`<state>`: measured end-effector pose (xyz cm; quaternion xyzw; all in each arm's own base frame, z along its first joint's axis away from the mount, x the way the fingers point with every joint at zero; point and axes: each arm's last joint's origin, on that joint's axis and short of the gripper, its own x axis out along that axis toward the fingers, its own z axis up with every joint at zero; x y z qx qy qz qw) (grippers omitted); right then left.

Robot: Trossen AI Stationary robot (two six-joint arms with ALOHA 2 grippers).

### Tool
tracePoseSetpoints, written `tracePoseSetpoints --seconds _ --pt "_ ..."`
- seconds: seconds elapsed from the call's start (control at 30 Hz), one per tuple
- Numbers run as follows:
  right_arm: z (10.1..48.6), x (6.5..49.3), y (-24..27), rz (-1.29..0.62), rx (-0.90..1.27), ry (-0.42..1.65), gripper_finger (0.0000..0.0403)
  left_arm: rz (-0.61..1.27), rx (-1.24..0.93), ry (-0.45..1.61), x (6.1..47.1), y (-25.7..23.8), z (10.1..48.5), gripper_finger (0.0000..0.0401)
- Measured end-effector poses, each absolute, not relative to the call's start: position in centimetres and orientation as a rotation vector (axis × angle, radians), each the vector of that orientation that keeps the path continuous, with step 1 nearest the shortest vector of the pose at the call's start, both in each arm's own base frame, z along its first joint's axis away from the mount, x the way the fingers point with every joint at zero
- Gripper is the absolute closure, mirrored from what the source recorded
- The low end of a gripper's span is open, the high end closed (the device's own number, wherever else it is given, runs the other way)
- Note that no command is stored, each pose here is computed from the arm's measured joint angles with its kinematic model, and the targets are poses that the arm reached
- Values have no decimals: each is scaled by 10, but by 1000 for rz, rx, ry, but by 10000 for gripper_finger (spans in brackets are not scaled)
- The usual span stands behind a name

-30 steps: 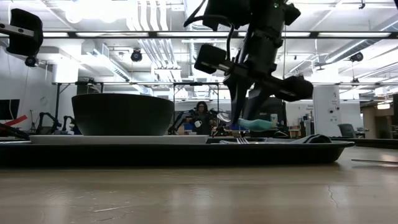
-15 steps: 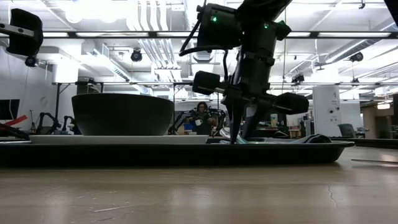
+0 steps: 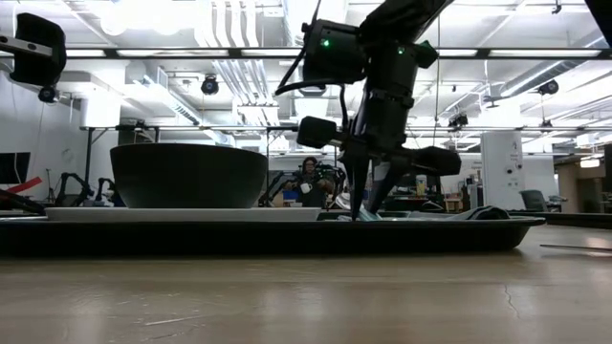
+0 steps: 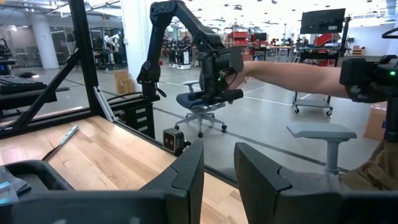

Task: Set up tray
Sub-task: Put the green spoon to the left of the blue fork on gray table napkin on the black serving tray

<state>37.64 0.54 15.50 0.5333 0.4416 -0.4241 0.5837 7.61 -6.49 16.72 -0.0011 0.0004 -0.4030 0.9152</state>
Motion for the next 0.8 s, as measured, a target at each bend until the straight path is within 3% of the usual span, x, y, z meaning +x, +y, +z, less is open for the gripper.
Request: tracePoseSetpoints --seconds 0.57,0.8 --pt "154 373 -2 -1001 1292 1080 358 -830 -2 1 76 -65 167 330" --pt "155 374 -2 -1018 1312 1066 332 -830 -2 1 76 -65 167 330"
